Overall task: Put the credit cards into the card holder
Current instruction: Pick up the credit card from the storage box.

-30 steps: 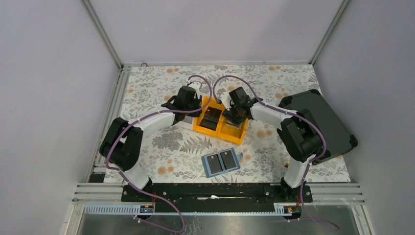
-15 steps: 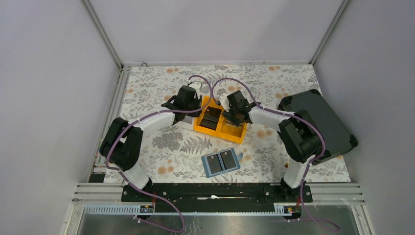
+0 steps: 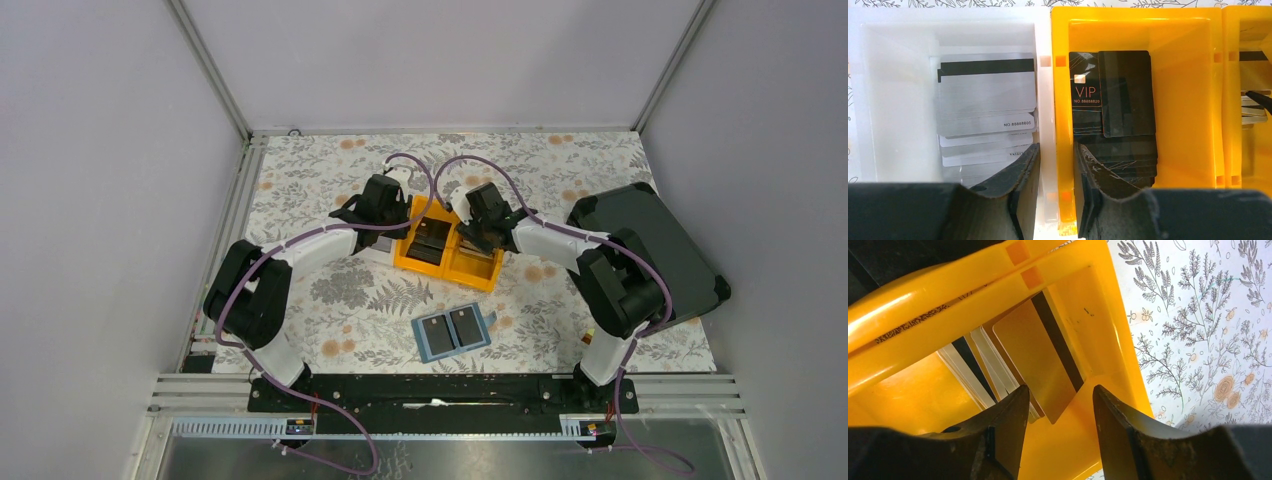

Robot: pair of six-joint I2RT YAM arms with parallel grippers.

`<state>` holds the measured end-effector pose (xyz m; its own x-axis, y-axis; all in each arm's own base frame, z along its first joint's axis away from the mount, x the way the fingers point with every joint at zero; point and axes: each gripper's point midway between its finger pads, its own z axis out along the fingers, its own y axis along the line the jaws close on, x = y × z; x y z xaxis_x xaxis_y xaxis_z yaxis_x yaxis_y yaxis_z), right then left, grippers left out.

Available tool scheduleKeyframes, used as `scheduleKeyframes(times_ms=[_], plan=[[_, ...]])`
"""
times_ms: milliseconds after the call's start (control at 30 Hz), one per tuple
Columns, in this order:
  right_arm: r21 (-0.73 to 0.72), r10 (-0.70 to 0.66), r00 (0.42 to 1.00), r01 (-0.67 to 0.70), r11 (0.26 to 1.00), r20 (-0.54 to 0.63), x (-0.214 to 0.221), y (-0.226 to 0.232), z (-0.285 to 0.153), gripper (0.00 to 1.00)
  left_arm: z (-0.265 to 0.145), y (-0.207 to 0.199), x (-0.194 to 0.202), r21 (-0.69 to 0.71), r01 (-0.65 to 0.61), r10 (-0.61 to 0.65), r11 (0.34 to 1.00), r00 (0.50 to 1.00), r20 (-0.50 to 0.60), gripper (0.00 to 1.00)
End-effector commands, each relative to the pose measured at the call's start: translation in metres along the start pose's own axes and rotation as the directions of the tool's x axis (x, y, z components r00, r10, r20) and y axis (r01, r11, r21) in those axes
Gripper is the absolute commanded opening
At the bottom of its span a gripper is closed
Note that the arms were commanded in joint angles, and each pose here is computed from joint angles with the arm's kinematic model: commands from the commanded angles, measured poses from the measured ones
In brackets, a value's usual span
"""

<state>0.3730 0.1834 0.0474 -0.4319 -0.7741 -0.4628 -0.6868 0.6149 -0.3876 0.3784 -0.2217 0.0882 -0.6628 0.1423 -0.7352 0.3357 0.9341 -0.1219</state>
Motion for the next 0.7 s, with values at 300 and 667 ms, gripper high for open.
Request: scheduleKeyframes(times_ms=[300, 667], plan=[[0.143, -0.017, 0.991, -0.002, 0.990, 0.130, -0.024, -0.026, -0.020, 0.44, -0.005, 0.007, -0.022, -0.033, -0.041, 0.043, 0.999, 0.998, 0.047, 0.22], [0.109, -0.055, 0.988, 0.040, 0.993, 0.144, -0.032, -0.008, -0.005, 0.31, -0.006, 0.007, -0.020, -0.029, -0.037, 0.038, 0.999, 0.998, 0.044, 0.21]])
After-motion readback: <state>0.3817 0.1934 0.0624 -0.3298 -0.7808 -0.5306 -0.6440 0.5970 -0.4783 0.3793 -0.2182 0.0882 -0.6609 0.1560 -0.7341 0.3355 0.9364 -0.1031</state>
